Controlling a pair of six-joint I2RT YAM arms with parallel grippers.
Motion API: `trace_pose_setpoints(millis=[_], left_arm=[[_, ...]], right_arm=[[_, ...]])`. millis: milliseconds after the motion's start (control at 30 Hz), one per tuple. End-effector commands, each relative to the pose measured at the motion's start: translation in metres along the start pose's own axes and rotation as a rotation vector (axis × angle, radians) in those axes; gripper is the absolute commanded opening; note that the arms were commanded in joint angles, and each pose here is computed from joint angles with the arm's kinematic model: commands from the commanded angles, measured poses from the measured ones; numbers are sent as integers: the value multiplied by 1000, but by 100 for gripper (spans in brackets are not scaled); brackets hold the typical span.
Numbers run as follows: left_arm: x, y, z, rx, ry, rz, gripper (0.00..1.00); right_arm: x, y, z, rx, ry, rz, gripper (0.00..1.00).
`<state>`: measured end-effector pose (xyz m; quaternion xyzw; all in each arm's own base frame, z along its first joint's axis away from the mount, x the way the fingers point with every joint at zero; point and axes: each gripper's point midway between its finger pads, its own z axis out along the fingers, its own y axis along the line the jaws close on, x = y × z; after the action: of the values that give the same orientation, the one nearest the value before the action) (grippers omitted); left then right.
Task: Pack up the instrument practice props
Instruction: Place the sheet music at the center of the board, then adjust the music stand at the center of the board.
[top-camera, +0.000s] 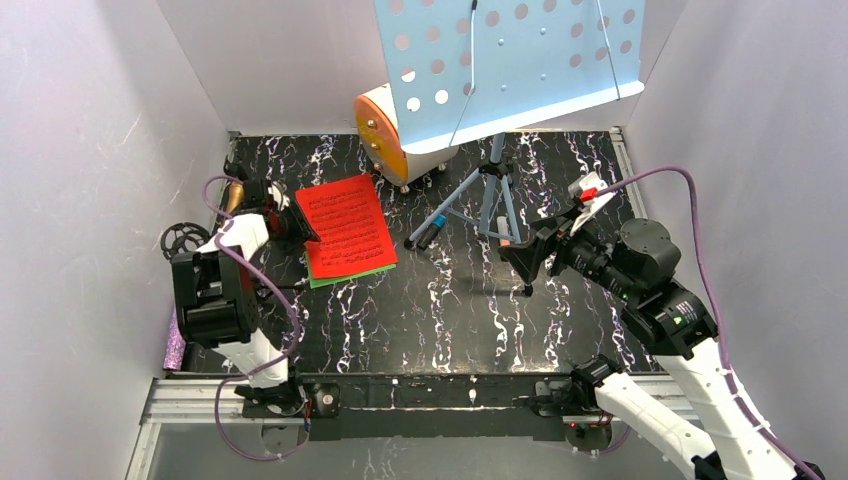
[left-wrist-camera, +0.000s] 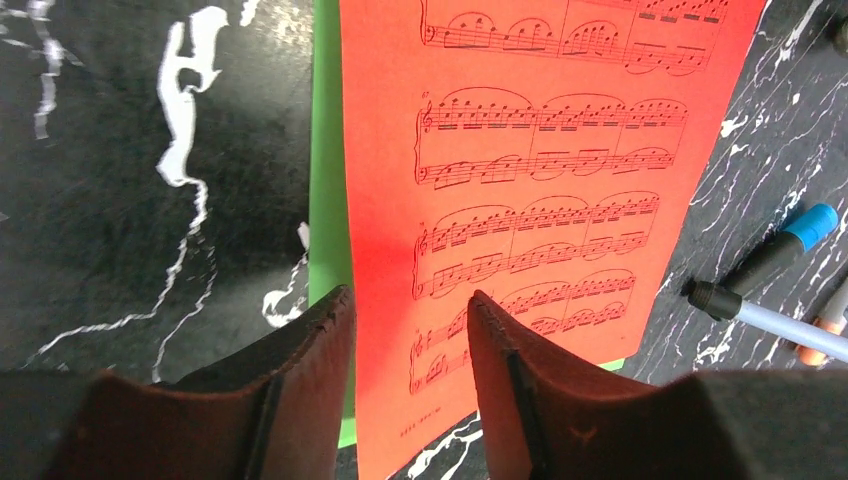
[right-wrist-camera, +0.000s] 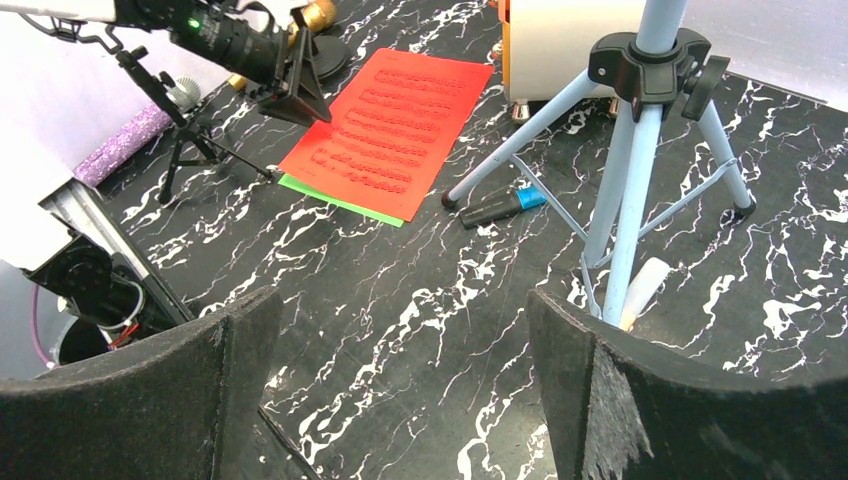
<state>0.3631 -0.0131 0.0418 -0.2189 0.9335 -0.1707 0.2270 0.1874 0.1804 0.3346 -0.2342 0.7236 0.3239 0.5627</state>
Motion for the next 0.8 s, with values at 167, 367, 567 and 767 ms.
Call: trace_pose_setpoints(millis=[167,367,567,767], left_arm=[[-17,-23,-53,12,-146,93,56],[-13,-71,-82,111,-223,167,59],[3,-125,-111,261,-336,241,61],[30,-151,-129,412,-361,284,63]], right_arm=[[5,-31,10,152,-68,35,99],[30,-45,33,181,-44,93,99],[50,-74,65,296,2,167,99],[37,-99,90,322,-70,153,99]])
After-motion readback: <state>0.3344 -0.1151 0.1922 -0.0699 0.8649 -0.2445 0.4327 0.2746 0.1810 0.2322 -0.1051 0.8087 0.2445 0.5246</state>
